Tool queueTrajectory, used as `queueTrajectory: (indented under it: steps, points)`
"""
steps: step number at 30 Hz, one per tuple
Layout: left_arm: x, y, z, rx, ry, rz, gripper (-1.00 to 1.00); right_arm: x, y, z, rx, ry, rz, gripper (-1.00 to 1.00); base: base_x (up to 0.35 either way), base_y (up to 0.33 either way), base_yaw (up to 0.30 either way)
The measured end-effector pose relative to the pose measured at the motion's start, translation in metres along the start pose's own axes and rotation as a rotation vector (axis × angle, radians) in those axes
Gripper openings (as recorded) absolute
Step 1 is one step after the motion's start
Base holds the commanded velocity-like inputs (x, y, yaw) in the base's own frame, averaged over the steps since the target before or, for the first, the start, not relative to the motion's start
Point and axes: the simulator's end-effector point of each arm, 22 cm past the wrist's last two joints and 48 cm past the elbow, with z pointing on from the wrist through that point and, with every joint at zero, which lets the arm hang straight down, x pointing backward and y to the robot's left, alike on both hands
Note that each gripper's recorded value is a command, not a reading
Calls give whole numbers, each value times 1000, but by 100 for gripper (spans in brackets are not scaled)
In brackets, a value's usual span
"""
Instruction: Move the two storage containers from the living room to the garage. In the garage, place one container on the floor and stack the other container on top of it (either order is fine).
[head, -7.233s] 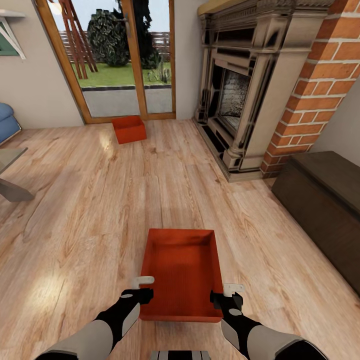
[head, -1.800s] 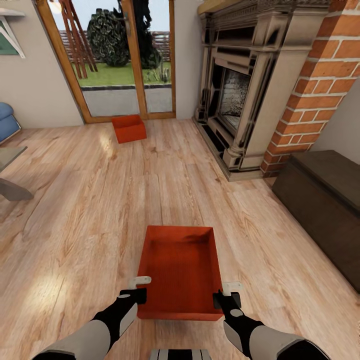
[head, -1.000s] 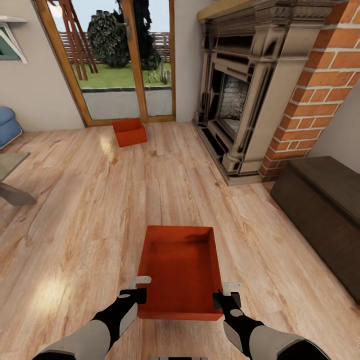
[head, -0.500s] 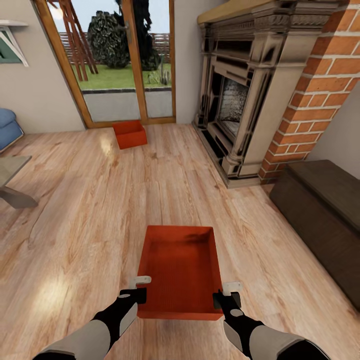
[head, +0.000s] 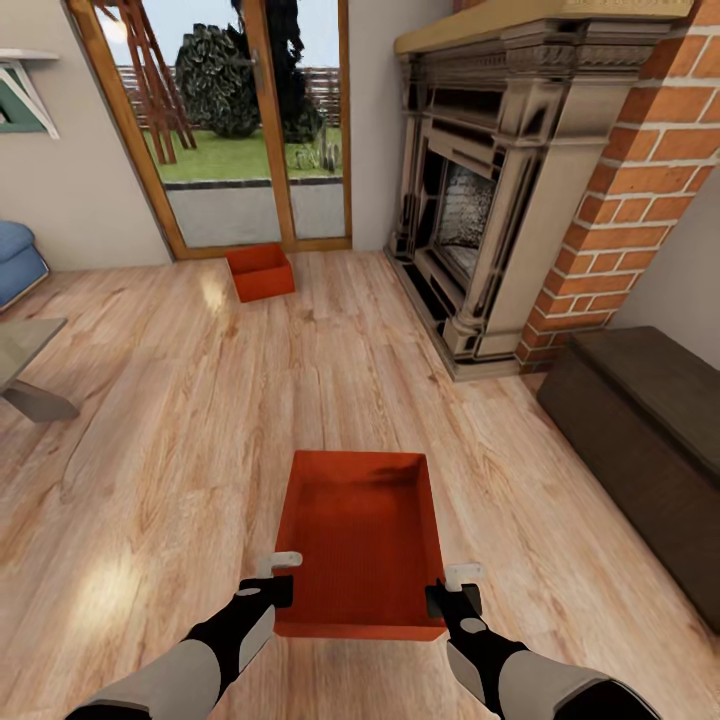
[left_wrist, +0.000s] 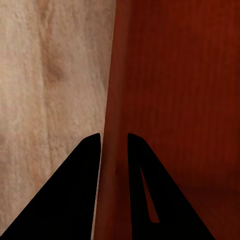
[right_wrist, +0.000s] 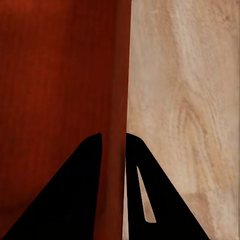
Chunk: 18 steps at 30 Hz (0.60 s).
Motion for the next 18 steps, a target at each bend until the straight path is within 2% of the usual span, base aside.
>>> queueTrajectory:
  steps: [18]
  points:
    - [-20, 1, -31, 0, 1, 1, -100, -25, -3, -26, 0, 1, 3, -100, 0, 0, 0]
